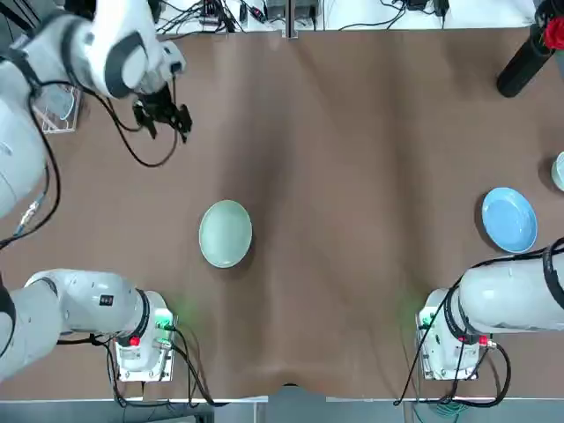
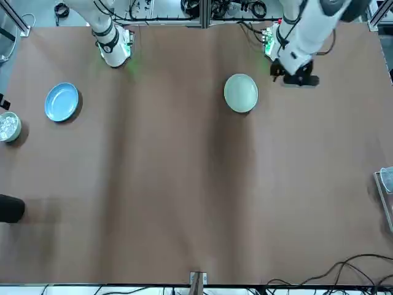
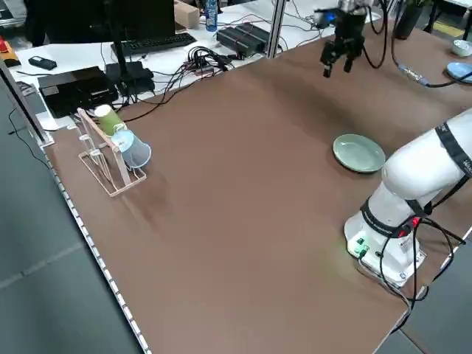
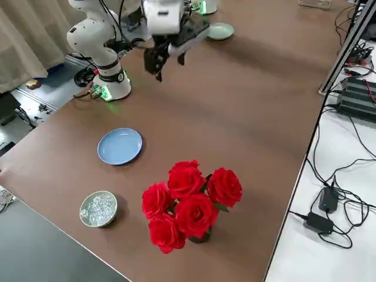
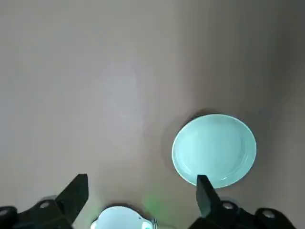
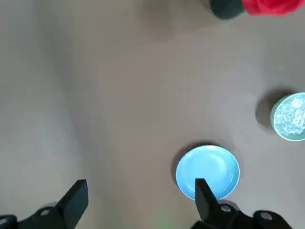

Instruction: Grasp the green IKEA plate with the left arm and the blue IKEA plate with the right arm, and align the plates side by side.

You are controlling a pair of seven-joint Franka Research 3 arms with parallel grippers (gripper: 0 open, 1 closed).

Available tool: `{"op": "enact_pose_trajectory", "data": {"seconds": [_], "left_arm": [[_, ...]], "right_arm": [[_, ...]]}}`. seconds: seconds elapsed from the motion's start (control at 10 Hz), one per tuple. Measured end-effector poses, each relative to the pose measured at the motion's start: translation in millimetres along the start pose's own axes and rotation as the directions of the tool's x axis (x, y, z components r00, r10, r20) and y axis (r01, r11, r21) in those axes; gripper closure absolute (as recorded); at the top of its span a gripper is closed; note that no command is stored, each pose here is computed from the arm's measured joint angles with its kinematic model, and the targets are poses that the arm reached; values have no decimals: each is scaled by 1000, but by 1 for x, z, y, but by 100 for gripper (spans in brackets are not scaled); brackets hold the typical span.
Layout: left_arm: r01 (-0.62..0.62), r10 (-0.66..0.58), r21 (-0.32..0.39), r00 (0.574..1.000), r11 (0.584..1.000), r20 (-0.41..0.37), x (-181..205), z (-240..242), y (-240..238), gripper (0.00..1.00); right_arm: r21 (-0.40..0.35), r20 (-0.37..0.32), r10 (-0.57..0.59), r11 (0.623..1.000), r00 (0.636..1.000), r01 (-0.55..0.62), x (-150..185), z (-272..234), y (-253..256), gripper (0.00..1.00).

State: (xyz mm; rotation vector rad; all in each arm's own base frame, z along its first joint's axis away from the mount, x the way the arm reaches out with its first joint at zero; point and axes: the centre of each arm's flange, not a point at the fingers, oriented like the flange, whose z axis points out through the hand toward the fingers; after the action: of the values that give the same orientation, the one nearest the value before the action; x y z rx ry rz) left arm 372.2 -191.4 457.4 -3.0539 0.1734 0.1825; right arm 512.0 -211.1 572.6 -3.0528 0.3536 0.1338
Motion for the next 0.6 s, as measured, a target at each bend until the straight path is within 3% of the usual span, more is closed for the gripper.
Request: {"op": "enact_pose_trajectory", "data": {"seconds": [0.3,0.6], "left_arm": [[-9,9,33,1000,999,15,-17,55,54,0],[10,-10,44,1000,999,10,-31,120,112,0]], "right_arm": [[130,51,41,990,998,-47,-30,65,100,3],[205,75,97,973,992,-110,-71,133,116,4]]}}
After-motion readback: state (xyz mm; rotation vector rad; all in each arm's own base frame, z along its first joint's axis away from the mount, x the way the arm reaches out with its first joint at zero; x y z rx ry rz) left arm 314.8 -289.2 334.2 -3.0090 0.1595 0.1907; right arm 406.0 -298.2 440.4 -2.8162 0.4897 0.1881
